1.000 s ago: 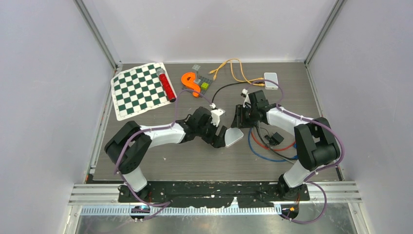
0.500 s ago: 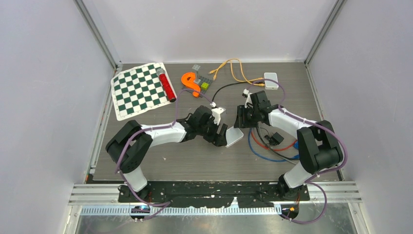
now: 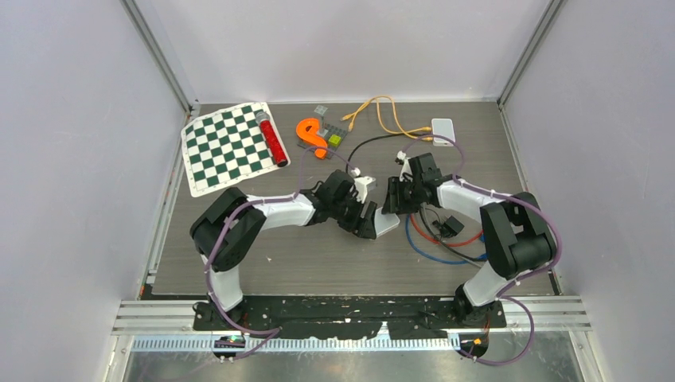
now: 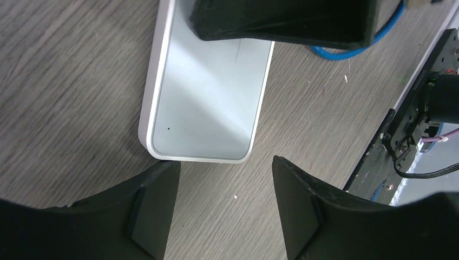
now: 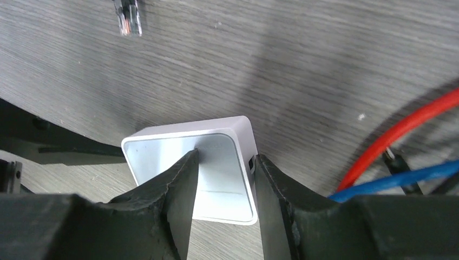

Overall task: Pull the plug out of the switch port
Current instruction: Move the switch port to the center of the board.

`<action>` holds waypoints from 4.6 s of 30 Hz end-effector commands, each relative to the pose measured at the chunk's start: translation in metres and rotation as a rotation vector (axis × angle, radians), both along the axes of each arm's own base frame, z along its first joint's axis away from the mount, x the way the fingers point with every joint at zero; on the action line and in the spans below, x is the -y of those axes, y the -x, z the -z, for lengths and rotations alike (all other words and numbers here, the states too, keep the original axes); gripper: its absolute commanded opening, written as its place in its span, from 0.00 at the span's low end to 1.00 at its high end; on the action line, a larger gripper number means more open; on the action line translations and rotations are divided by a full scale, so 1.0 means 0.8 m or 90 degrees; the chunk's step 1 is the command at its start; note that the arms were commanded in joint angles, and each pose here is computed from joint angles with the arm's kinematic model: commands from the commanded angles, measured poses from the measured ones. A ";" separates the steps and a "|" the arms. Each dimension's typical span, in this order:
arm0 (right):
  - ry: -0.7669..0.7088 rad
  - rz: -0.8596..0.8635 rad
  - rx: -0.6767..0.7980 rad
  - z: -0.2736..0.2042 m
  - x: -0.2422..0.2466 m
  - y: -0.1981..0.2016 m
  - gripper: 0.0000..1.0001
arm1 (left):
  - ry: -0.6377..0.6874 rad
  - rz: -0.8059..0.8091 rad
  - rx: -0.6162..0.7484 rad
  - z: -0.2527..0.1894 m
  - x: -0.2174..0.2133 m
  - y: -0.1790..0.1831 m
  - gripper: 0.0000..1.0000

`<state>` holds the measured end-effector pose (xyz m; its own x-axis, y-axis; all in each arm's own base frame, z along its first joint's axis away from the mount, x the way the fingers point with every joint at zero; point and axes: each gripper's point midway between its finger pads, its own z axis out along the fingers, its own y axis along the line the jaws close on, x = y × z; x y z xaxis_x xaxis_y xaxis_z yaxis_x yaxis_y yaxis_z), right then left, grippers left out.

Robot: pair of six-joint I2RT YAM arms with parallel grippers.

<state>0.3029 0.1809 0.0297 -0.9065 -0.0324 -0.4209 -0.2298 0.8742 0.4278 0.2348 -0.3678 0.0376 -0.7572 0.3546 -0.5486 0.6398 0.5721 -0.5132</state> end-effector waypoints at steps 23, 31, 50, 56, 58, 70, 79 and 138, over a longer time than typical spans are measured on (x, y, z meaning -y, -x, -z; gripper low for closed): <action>0.099 0.115 0.095 -0.068 0.072 0.040 0.48 | 0.051 0.047 0.026 -0.037 0.039 0.001 0.67; 0.061 0.176 0.189 -0.157 0.060 -0.028 0.68 | 0.055 -0.095 0.195 -0.128 -0.050 -0.047 0.88; 0.062 0.165 0.103 -0.087 -0.104 -0.200 0.58 | -0.129 -0.489 0.324 -0.143 -0.293 -0.049 1.00; 0.101 0.129 0.076 -0.046 -0.145 -0.192 0.56 | -0.139 -0.516 0.318 -0.132 -0.313 -0.042 1.00; 0.124 0.116 0.068 -0.033 -0.151 -0.189 0.55 | -0.142 -0.519 0.316 -0.131 -0.316 -0.041 1.00; 0.275 0.089 0.087 0.004 -0.131 -0.162 0.42 | -0.150 -0.531 0.310 -0.124 -0.326 -0.037 1.00; 0.277 0.020 0.087 0.009 -0.133 -0.129 0.06 | -0.154 -0.532 0.307 -0.120 -0.328 -0.037 0.99; 0.036 0.150 0.168 -0.163 -0.035 -0.295 0.74 | -0.114 -0.501 0.258 -0.107 -0.304 -0.036 1.00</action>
